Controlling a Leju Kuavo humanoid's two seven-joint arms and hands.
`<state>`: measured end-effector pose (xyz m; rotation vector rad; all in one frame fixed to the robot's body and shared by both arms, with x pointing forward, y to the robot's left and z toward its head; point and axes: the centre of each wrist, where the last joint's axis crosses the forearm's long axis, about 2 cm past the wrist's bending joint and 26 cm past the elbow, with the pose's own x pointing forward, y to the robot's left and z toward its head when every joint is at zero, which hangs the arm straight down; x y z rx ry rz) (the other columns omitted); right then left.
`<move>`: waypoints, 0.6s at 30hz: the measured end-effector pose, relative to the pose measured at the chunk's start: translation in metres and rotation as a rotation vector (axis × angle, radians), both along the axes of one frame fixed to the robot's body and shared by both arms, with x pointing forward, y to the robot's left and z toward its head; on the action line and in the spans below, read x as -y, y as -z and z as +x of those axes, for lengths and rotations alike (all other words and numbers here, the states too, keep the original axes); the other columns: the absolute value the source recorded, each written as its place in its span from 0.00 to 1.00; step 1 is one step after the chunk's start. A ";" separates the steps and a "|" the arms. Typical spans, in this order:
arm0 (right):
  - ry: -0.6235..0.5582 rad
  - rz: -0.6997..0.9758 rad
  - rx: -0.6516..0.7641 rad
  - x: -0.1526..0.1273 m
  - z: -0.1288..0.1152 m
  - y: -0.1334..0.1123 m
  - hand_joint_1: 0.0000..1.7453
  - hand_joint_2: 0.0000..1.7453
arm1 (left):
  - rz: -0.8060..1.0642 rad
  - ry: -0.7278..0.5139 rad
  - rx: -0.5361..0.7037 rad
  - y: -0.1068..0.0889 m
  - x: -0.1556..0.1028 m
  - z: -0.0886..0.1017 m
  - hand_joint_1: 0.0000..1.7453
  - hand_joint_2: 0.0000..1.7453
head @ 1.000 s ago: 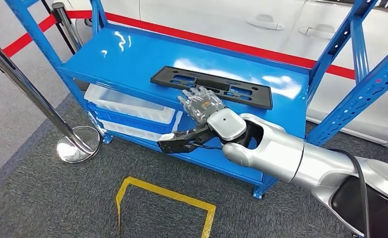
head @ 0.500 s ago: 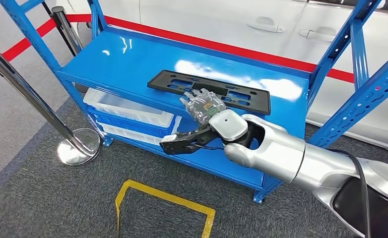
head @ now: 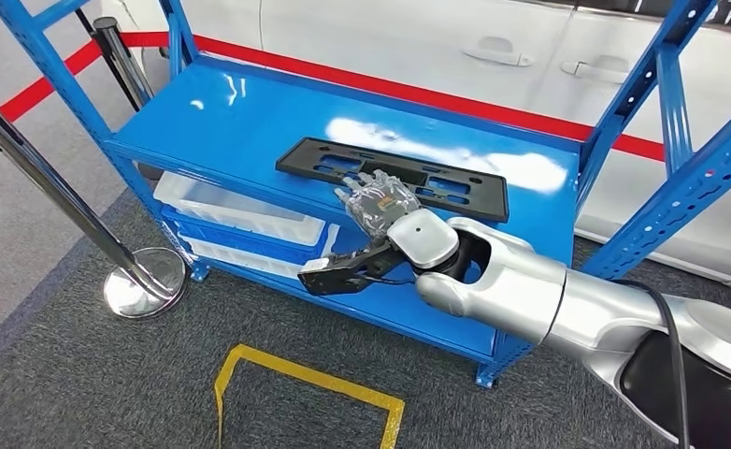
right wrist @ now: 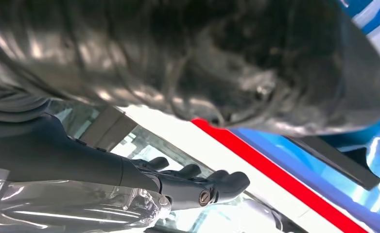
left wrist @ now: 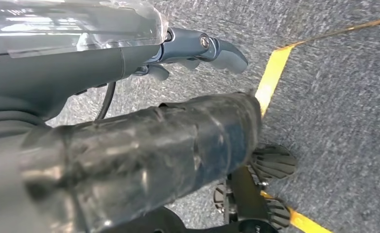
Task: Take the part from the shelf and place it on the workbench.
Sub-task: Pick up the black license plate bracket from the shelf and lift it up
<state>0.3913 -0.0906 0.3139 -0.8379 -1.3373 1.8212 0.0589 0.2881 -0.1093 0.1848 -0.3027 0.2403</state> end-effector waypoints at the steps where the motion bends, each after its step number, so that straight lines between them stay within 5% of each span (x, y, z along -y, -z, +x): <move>1: 0.000 0.000 0.001 0.000 0.000 0.000 0.00 0.00 | -0.001 0.000 0.000 0.000 0.001 0.000 0.00 0.00; 18: 0.033 -0.040 -0.016 0.004 0.004 0.009 0.00 0.00 | -0.009 -0.001 -0.009 0.000 0.003 -0.001 0.00 0.00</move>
